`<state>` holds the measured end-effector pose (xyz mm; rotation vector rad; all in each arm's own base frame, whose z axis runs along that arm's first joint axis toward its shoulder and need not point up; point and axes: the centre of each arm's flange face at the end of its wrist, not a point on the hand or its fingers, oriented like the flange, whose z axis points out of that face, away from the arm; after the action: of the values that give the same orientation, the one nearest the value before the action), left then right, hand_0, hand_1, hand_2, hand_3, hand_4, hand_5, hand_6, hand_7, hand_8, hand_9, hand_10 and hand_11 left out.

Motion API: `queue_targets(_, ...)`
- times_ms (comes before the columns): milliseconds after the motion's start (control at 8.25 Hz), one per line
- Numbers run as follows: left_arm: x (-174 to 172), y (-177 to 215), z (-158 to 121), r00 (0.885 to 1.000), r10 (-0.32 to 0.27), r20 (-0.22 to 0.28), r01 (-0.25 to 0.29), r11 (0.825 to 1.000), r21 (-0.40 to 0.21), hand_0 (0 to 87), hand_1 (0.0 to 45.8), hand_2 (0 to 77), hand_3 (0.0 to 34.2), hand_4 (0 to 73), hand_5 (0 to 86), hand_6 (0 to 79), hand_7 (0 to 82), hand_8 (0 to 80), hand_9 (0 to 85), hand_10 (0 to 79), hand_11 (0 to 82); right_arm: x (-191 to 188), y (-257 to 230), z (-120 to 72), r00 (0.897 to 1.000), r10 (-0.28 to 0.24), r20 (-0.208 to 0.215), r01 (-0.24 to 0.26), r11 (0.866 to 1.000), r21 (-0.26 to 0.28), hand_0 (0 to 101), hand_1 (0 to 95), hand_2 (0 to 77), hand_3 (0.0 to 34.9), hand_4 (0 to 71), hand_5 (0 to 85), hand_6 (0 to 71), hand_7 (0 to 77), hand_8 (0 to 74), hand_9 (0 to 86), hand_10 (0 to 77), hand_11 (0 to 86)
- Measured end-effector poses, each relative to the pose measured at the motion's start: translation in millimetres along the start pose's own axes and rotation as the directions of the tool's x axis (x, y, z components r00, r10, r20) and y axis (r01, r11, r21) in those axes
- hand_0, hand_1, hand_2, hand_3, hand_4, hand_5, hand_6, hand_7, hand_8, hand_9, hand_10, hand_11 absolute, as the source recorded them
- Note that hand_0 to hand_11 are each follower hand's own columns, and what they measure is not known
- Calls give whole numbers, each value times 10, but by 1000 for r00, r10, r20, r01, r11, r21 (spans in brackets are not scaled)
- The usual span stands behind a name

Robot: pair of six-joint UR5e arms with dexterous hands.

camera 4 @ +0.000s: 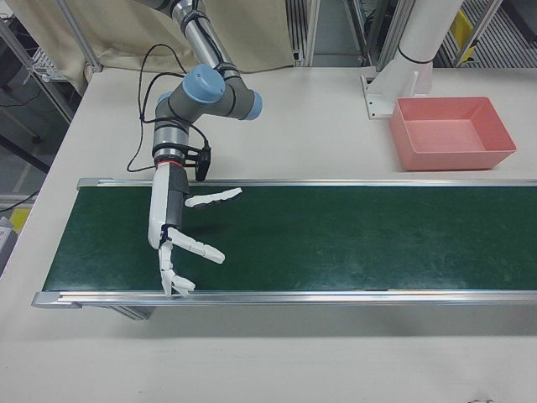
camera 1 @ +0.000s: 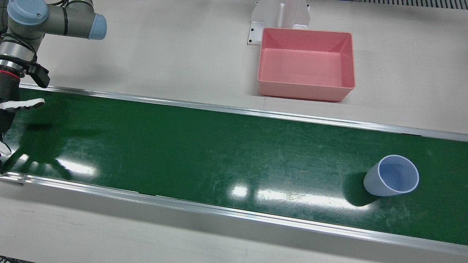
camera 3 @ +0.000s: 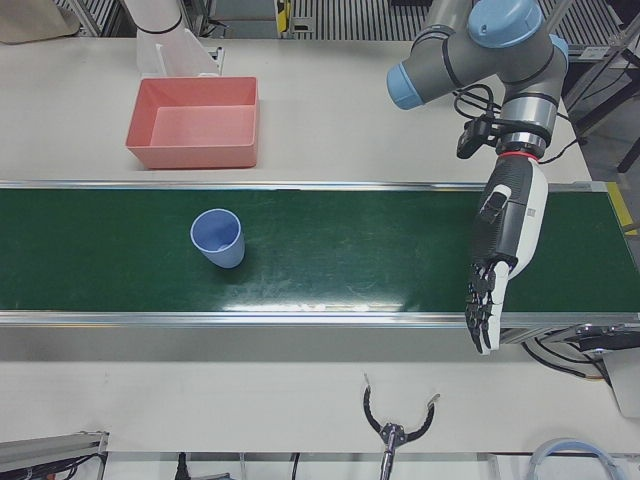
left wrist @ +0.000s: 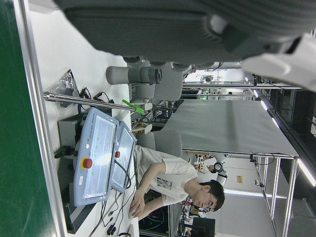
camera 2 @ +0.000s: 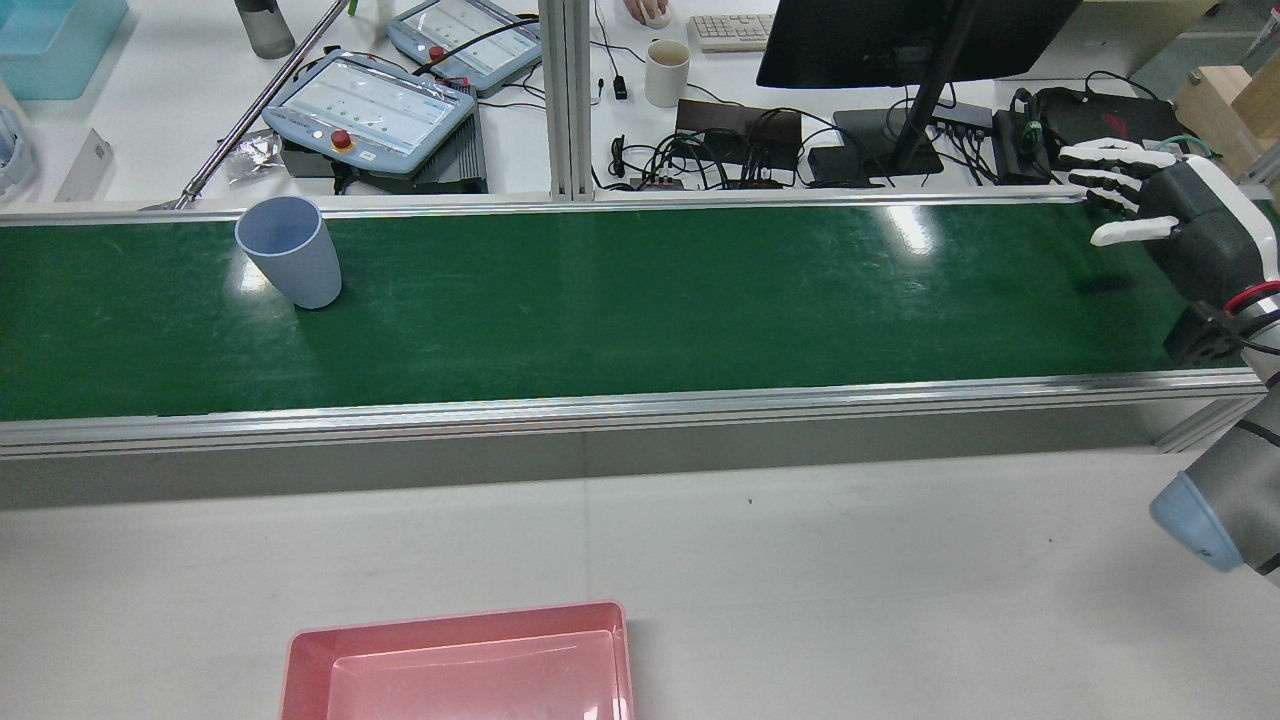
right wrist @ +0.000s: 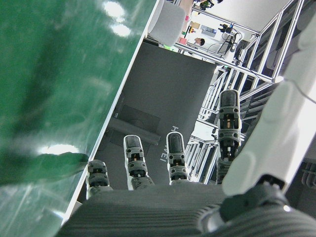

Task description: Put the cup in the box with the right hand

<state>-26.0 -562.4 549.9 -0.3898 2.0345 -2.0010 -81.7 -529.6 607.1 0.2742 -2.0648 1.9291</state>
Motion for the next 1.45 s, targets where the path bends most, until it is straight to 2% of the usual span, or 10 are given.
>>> queue_targets(242, 0, 0, 0, 1000, 0, 0, 0, 1000, 0, 0, 5, 0, 0, 11, 0, 0, 0, 0, 0, 0, 0, 34, 14, 4, 1000, -3, -5, 3, 1000, -2, 496, 22, 5, 221, 327, 49, 54, 371, 147, 191, 60, 120)
queue_targets(606, 0, 0, 0, 1000, 0, 0, 0, 1000, 0, 0, 5, 5, 0, 11, 0, 0, 0, 0, 0, 0, 0, 52, 54, 34, 1000, -4, 11, 4, 1000, -3, 496, 22, 5, 221, 338, 49, 54, 371, 147, 191, 60, 120)
queue_targets(727, 0, 0, 0, 1000, 0, 0, 0, 1000, 0, 0, 5, 0, 0, 11, 0, 0, 0, 0, 0, 0, 0, 61, 97, 69, 1000, -2, 14, 2, 1000, -9, 496, 22, 5, 227, 349, 49, 54, 371, 147, 191, 60, 131)
queue_targets(848, 0, 0, 0, 1000, 0, 0, 0, 1000, 0, 0, 5, 5, 0, 11, 0, 0, 0, 0, 0, 0, 0, 69, 148, 111, 1000, -3, 17, 4, 1000, -16, 496, 22, 5, 252, 349, 49, 54, 371, 147, 191, 60, 136)
queue_targets(970, 0, 0, 0, 1000, 0, 0, 0, 1000, 0, 0, 5, 0, 0, 11, 0, 0, 0, 0, 0, 0, 0, 90, 197, 147, 1000, -5, 16, 6, 1000, -24, 496, 22, 5, 252, 349, 49, 54, 371, 147, 191, 65, 164)
queue_targets(1091, 0, 0, 0, 1000, 0, 0, 0, 1000, 0, 0, 5, 5, 0, 11, 0, 0, 0, 0, 0, 0, 0, 102, 234, 167, 1000, -6, 16, 7, 1000, -30, 496, 22, 5, 242, 349, 49, 54, 371, 142, 185, 131, 147)
queue_targets(1212, 0, 0, 0, 1000, 0, 0, 0, 1000, 0, 0, 5, 5, 0, 11, 0, 0, 0, 0, 0, 0, 0, 102, 254, 176, 1000, -6, 16, 6, 999, -33, 507, 22, 5, 243, 365, 49, 54, 382, 147, 196, 82, 180)
queue_targets(1333, 0, 0, 0, 1000, 0, 0, 0, 1000, 0, 0, 5, 5, 0, 11, 0, 0, 0, 0, 0, 0, 0, 103, 267, 178, 1000, -5, 17, 6, 999, -35, 504, 22, 5, 242, 365, 49, 54, 382, 147, 196, 65, 180)
queue_targets(1455, 0, 0, 0, 1000, 0, 0, 0, 1000, 0, 0, 5, 0, 0, 11, 0, 0, 0, 0, 0, 0, 0, 102, 277, 180, 1000, -5, 17, 5, 999, -37, 503, 22, 5, 263, 365, 49, 54, 382, 147, 196, 87, 0)
